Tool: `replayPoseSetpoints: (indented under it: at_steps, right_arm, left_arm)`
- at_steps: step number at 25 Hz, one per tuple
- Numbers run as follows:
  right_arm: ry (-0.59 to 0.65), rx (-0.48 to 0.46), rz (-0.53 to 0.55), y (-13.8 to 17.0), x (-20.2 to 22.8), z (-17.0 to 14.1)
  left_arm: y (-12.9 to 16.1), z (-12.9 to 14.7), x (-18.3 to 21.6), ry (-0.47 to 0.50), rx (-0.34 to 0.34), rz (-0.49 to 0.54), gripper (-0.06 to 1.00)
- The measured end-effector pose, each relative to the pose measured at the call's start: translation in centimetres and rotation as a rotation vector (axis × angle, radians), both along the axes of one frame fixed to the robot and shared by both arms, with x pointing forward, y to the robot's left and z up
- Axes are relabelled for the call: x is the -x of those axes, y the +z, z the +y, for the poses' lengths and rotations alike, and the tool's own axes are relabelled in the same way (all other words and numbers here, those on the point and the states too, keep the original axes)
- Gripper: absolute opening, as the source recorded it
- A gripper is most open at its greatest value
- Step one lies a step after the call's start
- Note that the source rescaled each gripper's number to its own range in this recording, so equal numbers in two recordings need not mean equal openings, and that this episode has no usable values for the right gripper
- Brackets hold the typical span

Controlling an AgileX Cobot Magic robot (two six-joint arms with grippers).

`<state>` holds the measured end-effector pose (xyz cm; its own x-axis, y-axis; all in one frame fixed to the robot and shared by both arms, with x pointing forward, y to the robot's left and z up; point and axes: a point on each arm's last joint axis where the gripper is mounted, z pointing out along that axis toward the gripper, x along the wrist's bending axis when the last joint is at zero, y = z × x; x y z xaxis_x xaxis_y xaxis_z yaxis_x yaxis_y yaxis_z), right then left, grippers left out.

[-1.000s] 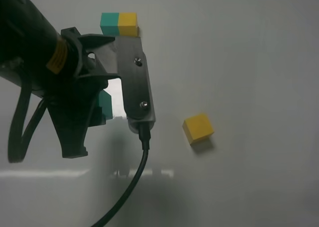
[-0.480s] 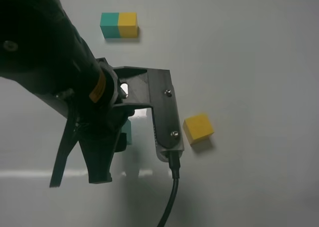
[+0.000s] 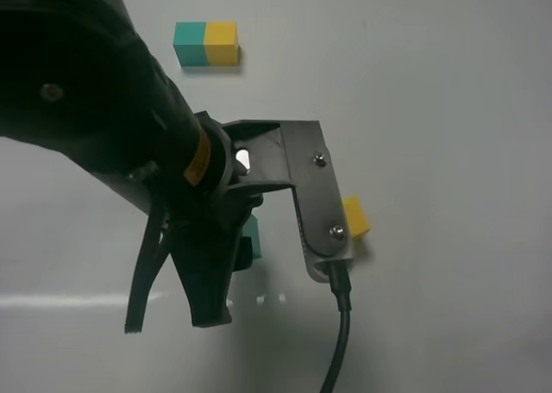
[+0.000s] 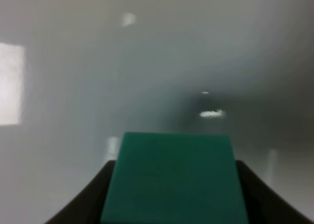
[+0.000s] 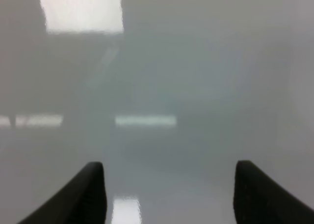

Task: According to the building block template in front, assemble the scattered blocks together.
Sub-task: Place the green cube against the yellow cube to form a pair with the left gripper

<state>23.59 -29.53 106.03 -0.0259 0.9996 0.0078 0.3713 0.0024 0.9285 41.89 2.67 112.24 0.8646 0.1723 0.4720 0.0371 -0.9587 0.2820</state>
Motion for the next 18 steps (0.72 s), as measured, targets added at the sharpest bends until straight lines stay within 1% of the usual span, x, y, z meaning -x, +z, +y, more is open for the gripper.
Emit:
replayPoseSetpoints:
  at_steps: [3,6,10,14,18]
  right_arm:
    - [0.000,0.000,0.000,0.0,0.0,0.0]
    - [0.000,0.000,0.000,0.0,0.0,0.0]
    - [0.000,0.000,0.000,0.0,0.0,0.0]
    - [0.000,0.000,0.000,0.0,0.0,0.0]
    - [0.000,0.000,0.000,0.0,0.0,0.0]
  left_arm:
    - [-0.9,-1.1,-0.5,-0.025,-0.024,0.016,0.01]
    - [-0.9,-2.3,-1.0,-0.031,-0.012,0.029,0.01]
    - [-0.5,-3.7,-1.9,-0.061,-0.010,0.006,0.01]
    - [-0.5,-5.0,-2.7,-0.075,-0.039,-0.001,0.01]
    - [-1.1,-6.2,-3.3,-0.080,-0.062,0.017,0.01]
